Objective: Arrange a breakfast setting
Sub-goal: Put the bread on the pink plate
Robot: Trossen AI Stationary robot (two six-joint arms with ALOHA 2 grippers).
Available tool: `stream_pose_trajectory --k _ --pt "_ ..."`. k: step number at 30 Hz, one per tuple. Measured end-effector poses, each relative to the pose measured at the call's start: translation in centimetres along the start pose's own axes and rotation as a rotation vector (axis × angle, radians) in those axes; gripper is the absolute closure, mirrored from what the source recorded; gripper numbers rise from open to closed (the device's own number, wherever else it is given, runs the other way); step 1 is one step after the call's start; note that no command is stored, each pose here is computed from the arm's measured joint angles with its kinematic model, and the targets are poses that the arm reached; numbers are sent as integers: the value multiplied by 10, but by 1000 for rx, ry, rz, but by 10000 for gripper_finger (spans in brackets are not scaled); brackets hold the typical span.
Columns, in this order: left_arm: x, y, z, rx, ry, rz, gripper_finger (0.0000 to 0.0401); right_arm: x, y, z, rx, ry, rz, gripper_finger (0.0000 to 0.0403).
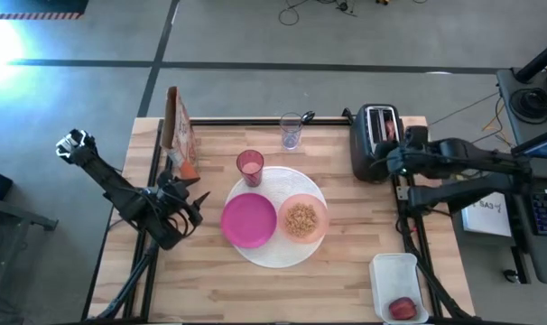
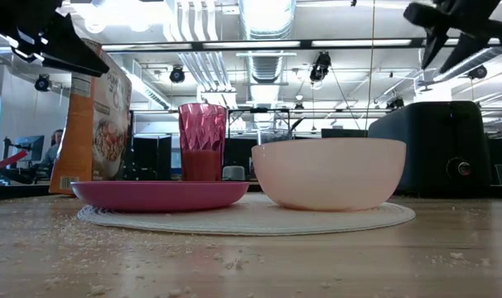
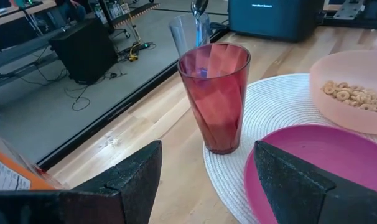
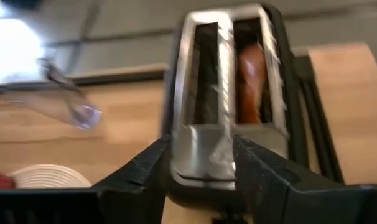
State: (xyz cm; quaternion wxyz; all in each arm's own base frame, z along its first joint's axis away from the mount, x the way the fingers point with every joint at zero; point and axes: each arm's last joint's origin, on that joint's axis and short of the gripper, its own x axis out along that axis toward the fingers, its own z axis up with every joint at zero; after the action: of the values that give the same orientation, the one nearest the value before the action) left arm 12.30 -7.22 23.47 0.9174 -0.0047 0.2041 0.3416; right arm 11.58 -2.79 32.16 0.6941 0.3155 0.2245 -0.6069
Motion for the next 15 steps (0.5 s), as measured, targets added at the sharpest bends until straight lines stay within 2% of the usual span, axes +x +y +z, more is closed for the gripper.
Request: stream_pose_trajectory --k 3,15 --pt "0 3 -3 -2 0 -1 164 8 0 3 32 71 -59 229" --pt "3 7 -11 -36 -6 -14 164 42 5 33 -10 81 -295 252"
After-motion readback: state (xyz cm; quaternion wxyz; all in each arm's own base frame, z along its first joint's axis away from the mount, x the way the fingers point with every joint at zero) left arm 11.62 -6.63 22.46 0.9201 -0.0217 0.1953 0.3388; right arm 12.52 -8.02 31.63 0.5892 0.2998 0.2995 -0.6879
